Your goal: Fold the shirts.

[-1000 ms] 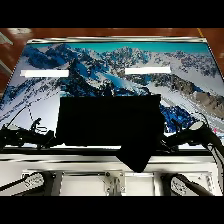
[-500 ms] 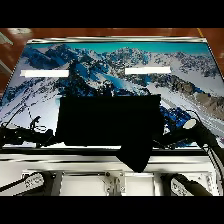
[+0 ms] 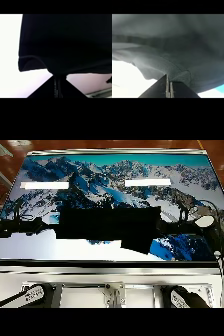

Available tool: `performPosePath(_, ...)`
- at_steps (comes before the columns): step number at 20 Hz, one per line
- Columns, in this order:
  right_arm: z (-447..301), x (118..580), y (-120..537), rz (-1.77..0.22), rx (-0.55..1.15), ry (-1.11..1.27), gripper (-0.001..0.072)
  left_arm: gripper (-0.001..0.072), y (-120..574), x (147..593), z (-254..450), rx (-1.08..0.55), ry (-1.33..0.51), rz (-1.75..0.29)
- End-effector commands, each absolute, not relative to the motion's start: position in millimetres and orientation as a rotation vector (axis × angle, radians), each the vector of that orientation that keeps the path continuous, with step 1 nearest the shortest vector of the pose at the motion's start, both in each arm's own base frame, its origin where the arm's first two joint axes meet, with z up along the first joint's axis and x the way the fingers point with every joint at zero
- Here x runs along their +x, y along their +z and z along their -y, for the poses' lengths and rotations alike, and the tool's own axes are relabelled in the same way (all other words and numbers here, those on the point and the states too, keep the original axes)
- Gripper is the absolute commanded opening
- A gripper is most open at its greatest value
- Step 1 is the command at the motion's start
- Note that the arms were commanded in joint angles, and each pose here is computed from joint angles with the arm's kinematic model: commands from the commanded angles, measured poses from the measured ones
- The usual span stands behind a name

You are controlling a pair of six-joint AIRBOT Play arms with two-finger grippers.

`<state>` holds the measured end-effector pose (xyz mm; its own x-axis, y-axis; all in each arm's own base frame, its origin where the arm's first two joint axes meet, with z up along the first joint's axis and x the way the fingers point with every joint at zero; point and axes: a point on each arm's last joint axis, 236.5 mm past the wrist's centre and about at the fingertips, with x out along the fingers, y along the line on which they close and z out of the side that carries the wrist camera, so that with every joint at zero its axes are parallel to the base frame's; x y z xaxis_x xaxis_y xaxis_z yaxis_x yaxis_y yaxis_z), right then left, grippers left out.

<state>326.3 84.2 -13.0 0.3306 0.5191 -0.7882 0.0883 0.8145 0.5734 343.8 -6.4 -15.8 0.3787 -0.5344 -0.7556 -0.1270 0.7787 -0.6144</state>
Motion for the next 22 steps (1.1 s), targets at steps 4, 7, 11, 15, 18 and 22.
performPosePath(4,-70.1,430.3,4.3,-1.027,0.686,0.251,0.0064,0.0037,5.3,426.7,12.1,-0.646,-0.287,-1.081)
performPosePath(7,-65.7,464.4,-2.2,-1.025,0.694,0.253,0.0064,0.0037,-5.3,456.7,14.4,-0.671,-0.288,-1.102)
performPosePath(11,-58.2,499.3,-16.0,-1.001,0.719,0.228,0.0065,0.0037,-24.2,479.2,19.8,-0.689,-0.292,-1.135)
performPosePath(15,-47.7,507.2,-48.5,-1.020,0.714,0.174,0.0065,0.0037,-55.1,478.7,20.3,-0.755,-0.259,-1.203)
performPosePath(18,-53.0,498.5,-73.4,-1.092,0.731,0.181,0.0072,0.0038,-68.2,476.7,27.7,-0.758,-0.266,-1.234)
performPosePath(22,-52.5,496.3,-88.3,-1.120,0.737,0.170,0.0072,0.0092,-72.0,475.6,34.6,-0.754,-0.276,-1.248)
